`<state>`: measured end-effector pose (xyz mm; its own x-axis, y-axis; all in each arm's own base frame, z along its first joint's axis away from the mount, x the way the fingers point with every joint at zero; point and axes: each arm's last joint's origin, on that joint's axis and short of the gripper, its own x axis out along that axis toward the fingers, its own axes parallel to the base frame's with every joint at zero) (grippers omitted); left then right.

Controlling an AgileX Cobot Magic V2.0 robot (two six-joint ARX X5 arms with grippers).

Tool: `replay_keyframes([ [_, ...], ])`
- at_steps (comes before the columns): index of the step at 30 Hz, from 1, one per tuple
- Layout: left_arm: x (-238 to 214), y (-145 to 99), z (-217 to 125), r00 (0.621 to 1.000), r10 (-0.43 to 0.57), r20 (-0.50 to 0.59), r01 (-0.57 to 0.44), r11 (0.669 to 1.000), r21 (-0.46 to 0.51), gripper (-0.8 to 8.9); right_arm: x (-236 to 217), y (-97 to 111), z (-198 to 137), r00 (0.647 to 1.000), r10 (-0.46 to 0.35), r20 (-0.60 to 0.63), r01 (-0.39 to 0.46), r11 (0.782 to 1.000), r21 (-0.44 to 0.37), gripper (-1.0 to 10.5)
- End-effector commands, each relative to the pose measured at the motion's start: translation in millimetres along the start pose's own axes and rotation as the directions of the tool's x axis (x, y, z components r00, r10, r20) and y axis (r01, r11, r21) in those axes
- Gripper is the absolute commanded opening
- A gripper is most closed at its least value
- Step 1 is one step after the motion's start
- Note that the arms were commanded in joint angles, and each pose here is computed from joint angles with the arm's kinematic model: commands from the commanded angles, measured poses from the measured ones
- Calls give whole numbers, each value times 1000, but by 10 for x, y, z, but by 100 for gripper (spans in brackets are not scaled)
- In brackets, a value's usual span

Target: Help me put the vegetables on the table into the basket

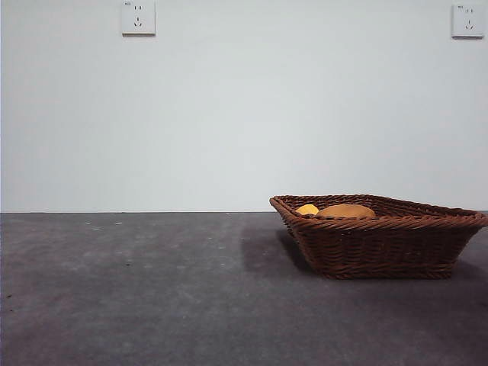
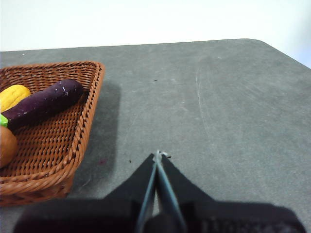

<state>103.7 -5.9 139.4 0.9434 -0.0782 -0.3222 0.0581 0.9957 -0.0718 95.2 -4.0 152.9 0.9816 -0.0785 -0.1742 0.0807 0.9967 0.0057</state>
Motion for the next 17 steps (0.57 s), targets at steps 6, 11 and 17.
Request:
replay_keyframes([
  [6, 10, 5, -35, 1000, 3, -10, -3, 1000, -8, -4, 8, -1, -22, 1000, -6, -6, 6, 1000, 10, 1],
  [11, 10, 5, -35, 1000, 3, -11, -3, 1000, -8, -4, 7, 10, -22, 1000, 5, -6, -5, 1000, 8, 1],
  [17, 10, 5, -35, 1000, 3, -11, -3, 1000, -8, -4, 4, 30, -20, 1000, 25, -4, -25, 1000, 5, 1],
])
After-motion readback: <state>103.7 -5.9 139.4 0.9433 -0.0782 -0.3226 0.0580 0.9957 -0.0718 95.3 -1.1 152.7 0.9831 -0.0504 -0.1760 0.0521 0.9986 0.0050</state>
